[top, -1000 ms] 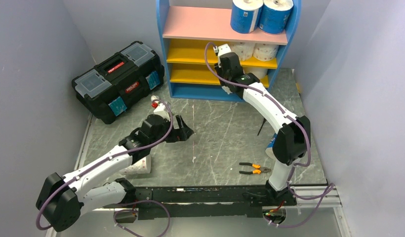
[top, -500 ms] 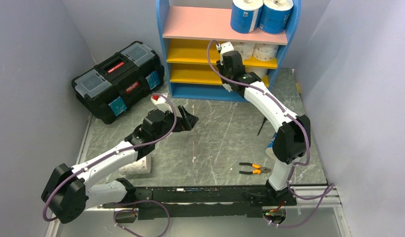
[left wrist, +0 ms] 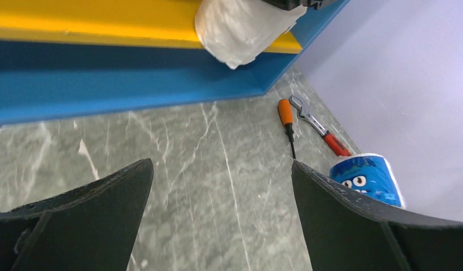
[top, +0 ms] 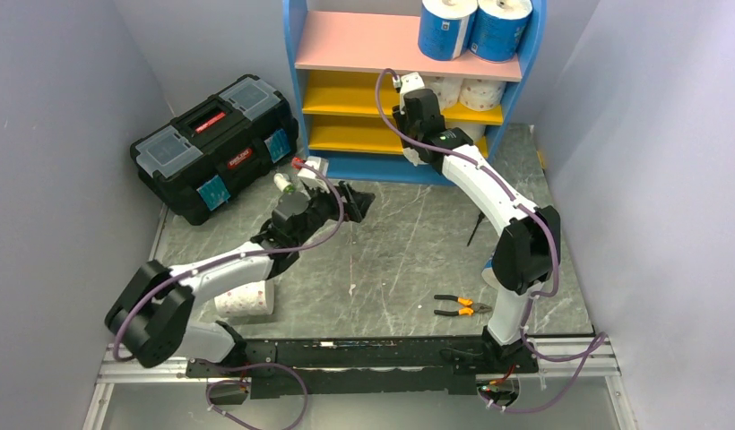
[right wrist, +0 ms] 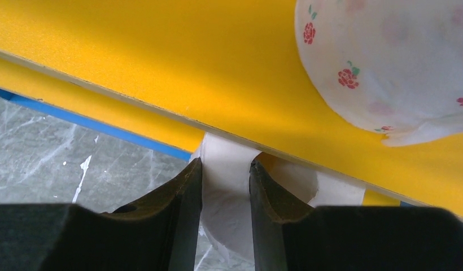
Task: Place and organize the paper towels onto the shelf
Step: Place the paper towel on the shelf.
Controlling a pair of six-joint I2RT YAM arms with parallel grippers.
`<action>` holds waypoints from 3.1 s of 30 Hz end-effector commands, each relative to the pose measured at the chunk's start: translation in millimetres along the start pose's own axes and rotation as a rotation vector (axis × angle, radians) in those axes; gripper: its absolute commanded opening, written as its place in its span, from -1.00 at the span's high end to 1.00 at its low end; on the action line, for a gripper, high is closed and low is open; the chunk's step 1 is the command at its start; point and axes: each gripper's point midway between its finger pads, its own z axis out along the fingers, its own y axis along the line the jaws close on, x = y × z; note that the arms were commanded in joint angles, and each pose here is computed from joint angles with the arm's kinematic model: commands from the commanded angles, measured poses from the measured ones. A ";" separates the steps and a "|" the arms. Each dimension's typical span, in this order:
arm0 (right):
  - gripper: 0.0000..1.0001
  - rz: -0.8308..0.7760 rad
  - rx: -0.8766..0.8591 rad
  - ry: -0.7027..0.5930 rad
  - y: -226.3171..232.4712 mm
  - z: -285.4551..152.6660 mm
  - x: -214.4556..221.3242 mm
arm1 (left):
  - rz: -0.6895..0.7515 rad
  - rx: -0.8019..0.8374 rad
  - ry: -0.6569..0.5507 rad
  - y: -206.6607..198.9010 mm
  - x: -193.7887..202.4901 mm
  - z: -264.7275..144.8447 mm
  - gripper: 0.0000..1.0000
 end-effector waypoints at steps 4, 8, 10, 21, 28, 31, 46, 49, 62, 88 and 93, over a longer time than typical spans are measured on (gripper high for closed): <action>0.60 0.058 0.021 -0.085 -6.4 9.3 -26.6 | 0.161 0.211 -0.184 -35.8 -31.5 49.5 -0.99; 0.59 0.059 0.029 -0.077 -7.7 12.9 -24.3 | 0.152 0.257 -0.215 -37.0 -23.6 81.9 -0.99; 0.59 0.057 0.032 -0.077 -8.9 12.6 -24.5 | 0.129 0.260 -0.262 -34.6 -25.7 94.6 -0.98; 0.49 0.091 0.029 -0.080 -17.9 11.2 -28.6 | 0.268 0.256 -0.333 -32.3 -24.5 143.9 -0.88; 0.48 0.104 0.023 -0.075 -16.2 18.5 -30.8 | 0.255 0.217 -0.310 -23.8 -11.6 175.7 -0.79; 0.48 0.104 0.025 -0.073 -16.7 20.6 -30.5 | 0.263 0.219 -0.296 -27.5 -4.1 186.2 -0.78; 0.39 0.139 0.006 -0.096 -17.1 10.9 -33.2 | 0.251 0.177 -0.299 -28.0 -0.8 217.5 -0.65; 0.32 0.142 -0.004 -0.095 -15.2 11.0 -32.6 | 0.249 0.178 -0.305 -29.7 -2.7 222.2 -0.61; -0.13 0.176 -0.012 -0.126 -16.9 1.6 -41.4 | 0.239 0.186 -0.326 -32.6 -7.8 224.7 -0.59; -0.38 0.323 -0.050 -0.251 -37.3 -37.3 -88.5 | 0.210 0.193 -0.362 -40.9 -16.8 228.8 -0.60; -0.38 0.364 -0.041 -0.319 -46.8 -63.3 -96.0 | 0.215 0.189 -0.362 -40.8 -17.8 231.8 -0.60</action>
